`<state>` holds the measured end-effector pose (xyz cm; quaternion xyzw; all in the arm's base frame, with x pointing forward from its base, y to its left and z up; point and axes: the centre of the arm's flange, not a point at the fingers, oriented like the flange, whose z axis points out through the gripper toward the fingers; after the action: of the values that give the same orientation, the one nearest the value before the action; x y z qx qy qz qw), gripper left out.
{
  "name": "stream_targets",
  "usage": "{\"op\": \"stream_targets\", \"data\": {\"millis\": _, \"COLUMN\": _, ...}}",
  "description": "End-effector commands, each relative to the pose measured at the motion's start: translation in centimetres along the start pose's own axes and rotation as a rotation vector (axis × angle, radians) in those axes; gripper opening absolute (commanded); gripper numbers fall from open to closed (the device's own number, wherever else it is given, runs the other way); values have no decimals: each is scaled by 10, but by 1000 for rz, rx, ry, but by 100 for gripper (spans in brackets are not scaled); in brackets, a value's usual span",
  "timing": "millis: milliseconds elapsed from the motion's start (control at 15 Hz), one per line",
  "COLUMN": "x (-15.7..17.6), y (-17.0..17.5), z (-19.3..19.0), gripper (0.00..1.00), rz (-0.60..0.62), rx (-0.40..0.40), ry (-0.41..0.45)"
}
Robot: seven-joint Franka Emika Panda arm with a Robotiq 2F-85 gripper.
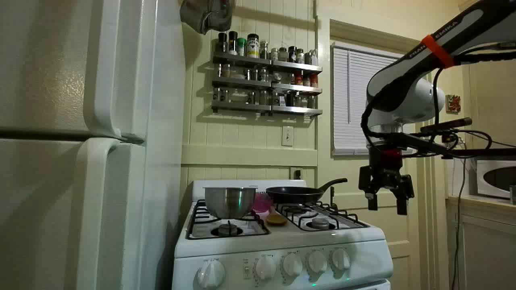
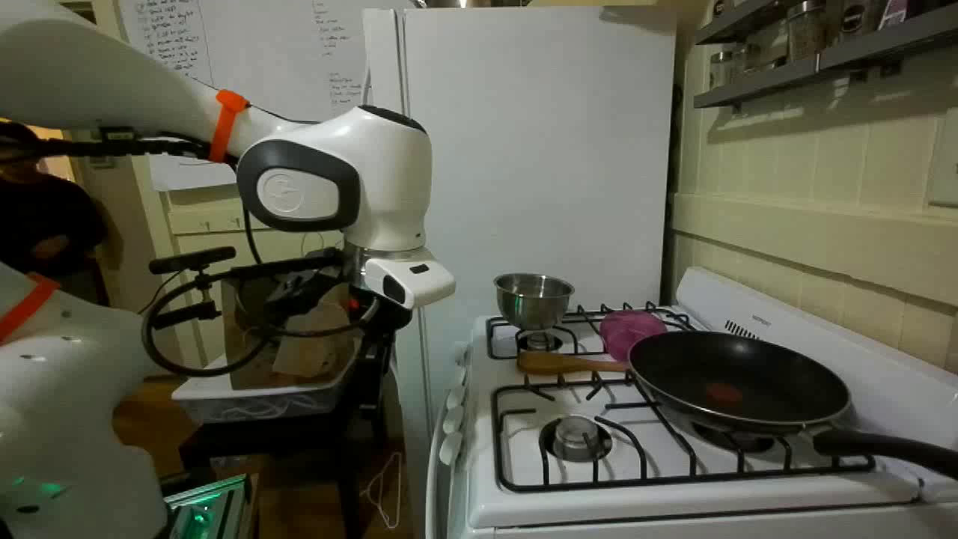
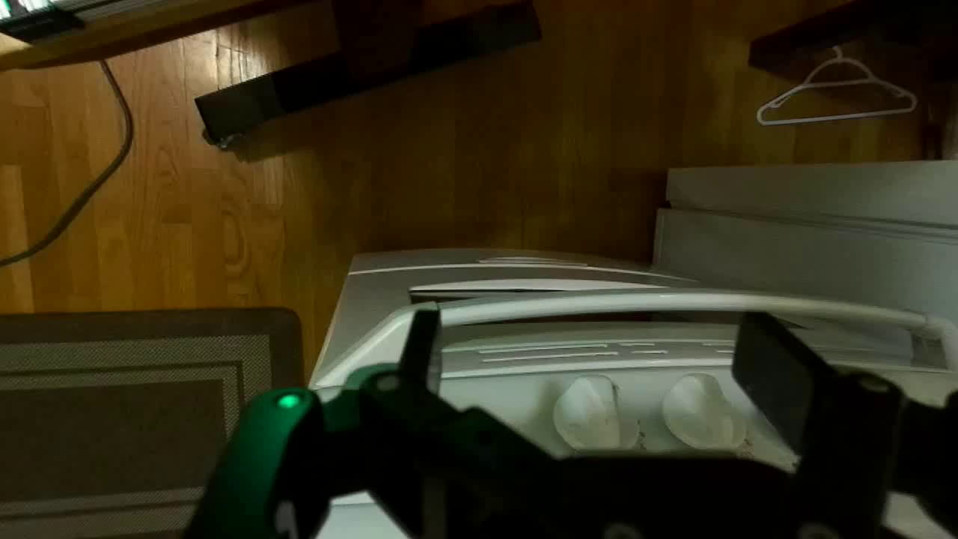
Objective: Use the cooking stick to stir the contents of the black pan
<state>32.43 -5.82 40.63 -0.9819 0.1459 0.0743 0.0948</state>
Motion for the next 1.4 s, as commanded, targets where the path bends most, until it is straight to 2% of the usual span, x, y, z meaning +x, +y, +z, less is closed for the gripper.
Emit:
{"op": "stream_targets", "data": {"millis": 0, "x": 0, "y": 0, "z": 0, "gripper": 100, "rz": 0, "rx": 0, "ry": 0}}
{"op": "stream_targets", "data": {"millis": 933, "x": 0, "y": 0, "z": 0, "gripper": 100, "rz": 0, "rx": 0, "ry": 0}}
{"op": "stream_targets", "data": {"millis": 1333, "x": 49, "y": -32, "z": -20, "gripper": 100, "rz": 138, "rx": 91, "ry": 143}}
